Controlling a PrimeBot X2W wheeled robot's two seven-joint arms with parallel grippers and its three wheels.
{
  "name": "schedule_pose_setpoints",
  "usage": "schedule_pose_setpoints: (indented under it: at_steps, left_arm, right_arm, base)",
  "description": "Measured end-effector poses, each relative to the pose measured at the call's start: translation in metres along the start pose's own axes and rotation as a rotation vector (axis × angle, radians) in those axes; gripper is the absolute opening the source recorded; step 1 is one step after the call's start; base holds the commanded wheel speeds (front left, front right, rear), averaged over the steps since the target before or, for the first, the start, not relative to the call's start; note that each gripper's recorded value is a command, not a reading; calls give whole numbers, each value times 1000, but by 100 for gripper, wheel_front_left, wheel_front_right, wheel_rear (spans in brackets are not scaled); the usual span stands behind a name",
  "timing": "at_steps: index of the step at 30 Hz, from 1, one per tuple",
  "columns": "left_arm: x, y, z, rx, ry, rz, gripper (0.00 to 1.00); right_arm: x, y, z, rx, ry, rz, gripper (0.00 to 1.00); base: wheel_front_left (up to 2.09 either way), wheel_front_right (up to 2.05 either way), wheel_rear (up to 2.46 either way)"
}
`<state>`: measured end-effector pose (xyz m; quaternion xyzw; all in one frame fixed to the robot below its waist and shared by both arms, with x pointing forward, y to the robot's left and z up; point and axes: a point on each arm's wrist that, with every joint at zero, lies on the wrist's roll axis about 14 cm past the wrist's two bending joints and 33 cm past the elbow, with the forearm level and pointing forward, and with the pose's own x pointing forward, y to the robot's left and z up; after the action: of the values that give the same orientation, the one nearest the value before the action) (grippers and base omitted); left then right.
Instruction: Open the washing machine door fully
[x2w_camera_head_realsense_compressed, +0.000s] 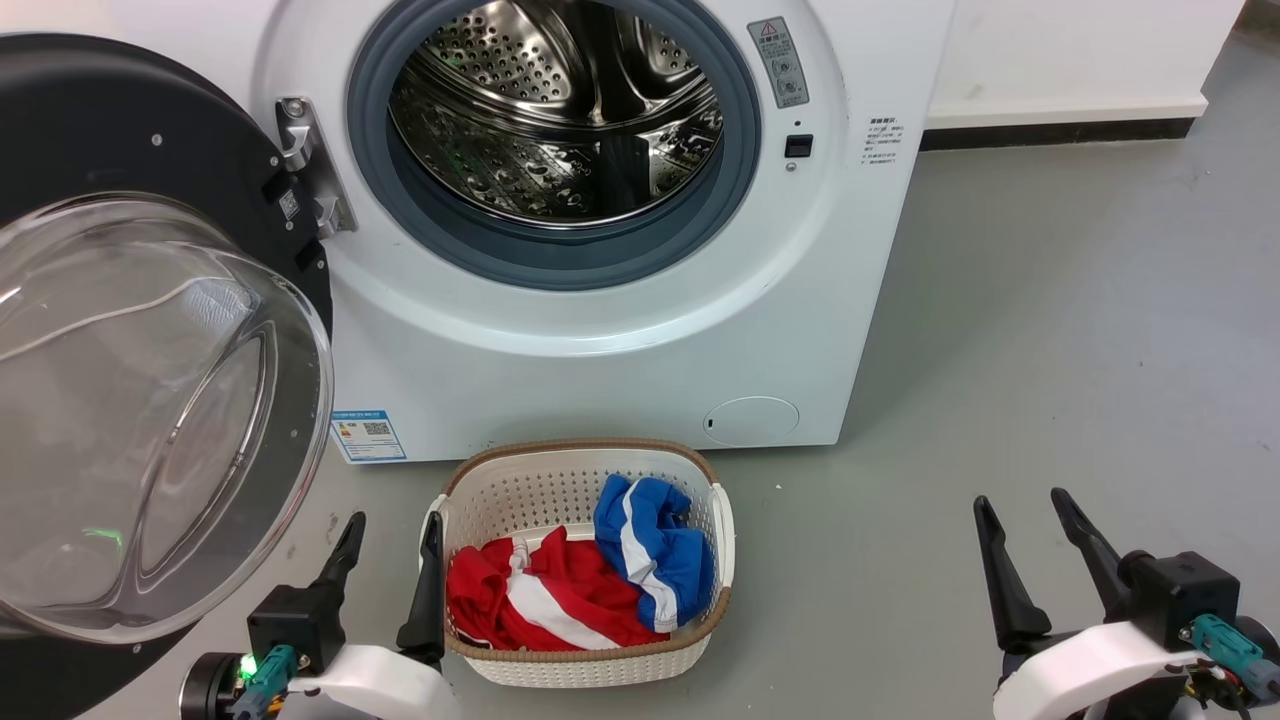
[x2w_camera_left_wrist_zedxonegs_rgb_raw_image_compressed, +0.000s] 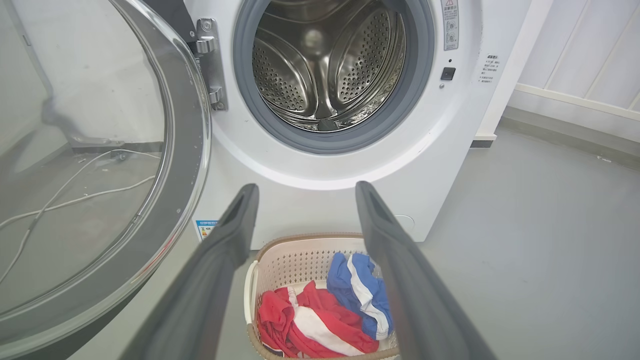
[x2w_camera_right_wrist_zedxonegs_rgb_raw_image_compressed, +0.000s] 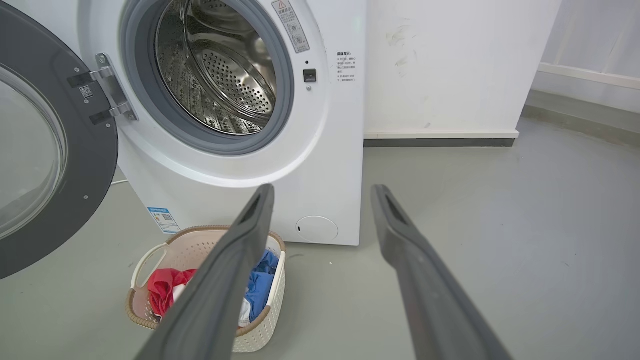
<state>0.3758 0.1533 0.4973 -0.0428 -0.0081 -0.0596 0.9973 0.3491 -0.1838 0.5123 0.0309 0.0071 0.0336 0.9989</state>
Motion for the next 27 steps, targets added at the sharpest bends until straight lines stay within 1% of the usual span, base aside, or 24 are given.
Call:
schedule_pose_setpoints:
  at_steps: [10,11,14,16,27]
  left_arm:
    - [1,2,0,-4,-1,4,100]
    - [1,2,-1,-5,3,4,0]
    - [-6,0,-15,-18,47,9,0]
    - [-9,0,-23,-43,75,17,0]
    - [-8,11,-27,-252,118,80,0]
  right_arm:
    - [0,-1,-1,5,0,-6,100]
    - [-1,-1,-2,7,4,-7,0]
    - [-6,-2,-17,18,53,-12,0]
    - [-9,-2,-24,45,70,-17,0]
    - [-5,-7,-26,256,72,-45,0]
  base:
    - [0,0,0]
    - [0,0,0]
    - [0,0,0]
    - [0,0,0]
    - [0,0,0]
